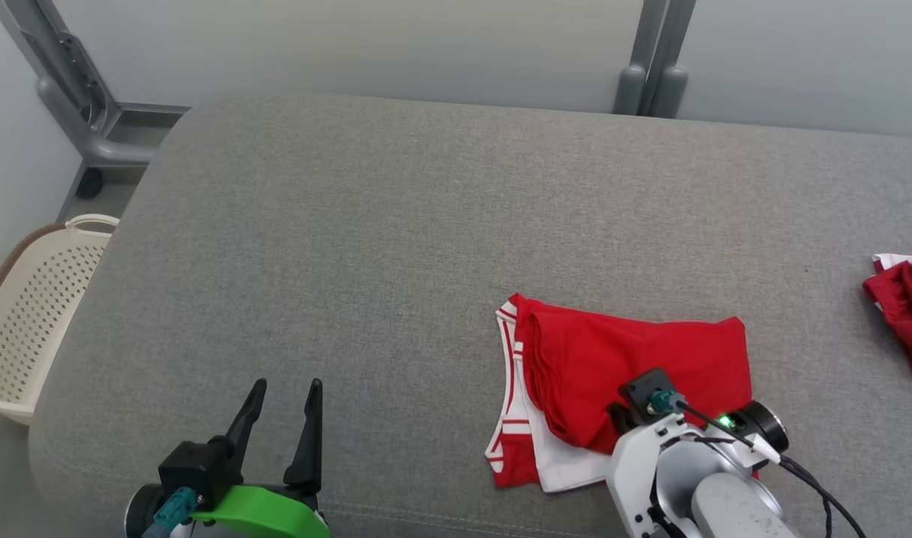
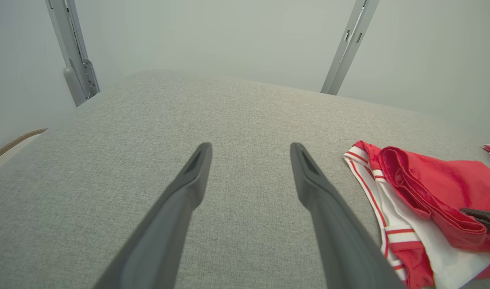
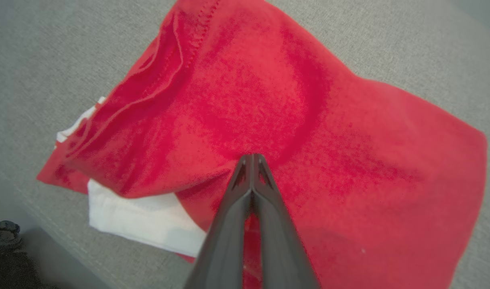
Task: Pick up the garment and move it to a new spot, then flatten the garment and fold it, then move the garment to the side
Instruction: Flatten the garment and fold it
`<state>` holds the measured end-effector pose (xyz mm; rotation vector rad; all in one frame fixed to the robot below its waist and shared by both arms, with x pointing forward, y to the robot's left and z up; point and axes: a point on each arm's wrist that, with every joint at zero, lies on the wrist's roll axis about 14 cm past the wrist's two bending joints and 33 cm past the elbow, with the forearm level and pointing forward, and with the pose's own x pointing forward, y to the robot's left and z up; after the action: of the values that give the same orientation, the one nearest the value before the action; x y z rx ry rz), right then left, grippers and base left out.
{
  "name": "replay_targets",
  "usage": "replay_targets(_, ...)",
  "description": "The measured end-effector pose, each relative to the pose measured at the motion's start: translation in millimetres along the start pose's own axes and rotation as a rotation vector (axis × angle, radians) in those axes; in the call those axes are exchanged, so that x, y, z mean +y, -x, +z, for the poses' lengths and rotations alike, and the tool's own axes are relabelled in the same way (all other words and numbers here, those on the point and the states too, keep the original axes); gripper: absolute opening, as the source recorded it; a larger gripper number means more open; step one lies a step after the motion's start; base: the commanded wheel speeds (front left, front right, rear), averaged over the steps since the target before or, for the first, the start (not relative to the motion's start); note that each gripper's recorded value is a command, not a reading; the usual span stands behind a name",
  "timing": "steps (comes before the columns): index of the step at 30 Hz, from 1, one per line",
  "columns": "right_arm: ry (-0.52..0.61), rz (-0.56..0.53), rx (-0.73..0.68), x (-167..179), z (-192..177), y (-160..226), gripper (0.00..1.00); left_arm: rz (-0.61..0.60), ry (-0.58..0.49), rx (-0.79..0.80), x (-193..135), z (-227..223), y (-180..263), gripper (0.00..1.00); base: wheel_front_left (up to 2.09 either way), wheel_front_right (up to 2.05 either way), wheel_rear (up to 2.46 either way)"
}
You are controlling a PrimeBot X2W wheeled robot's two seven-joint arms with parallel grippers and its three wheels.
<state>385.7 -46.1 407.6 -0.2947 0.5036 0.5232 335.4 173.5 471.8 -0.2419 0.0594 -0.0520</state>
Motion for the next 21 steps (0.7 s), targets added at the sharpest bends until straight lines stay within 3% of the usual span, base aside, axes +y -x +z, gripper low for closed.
replay_targets(21,0.048,0.285,0.005,95,3,-10,0.0,0.026,0.005,0.004,8,-2,4,1.0,0.0,0.0,0.0)
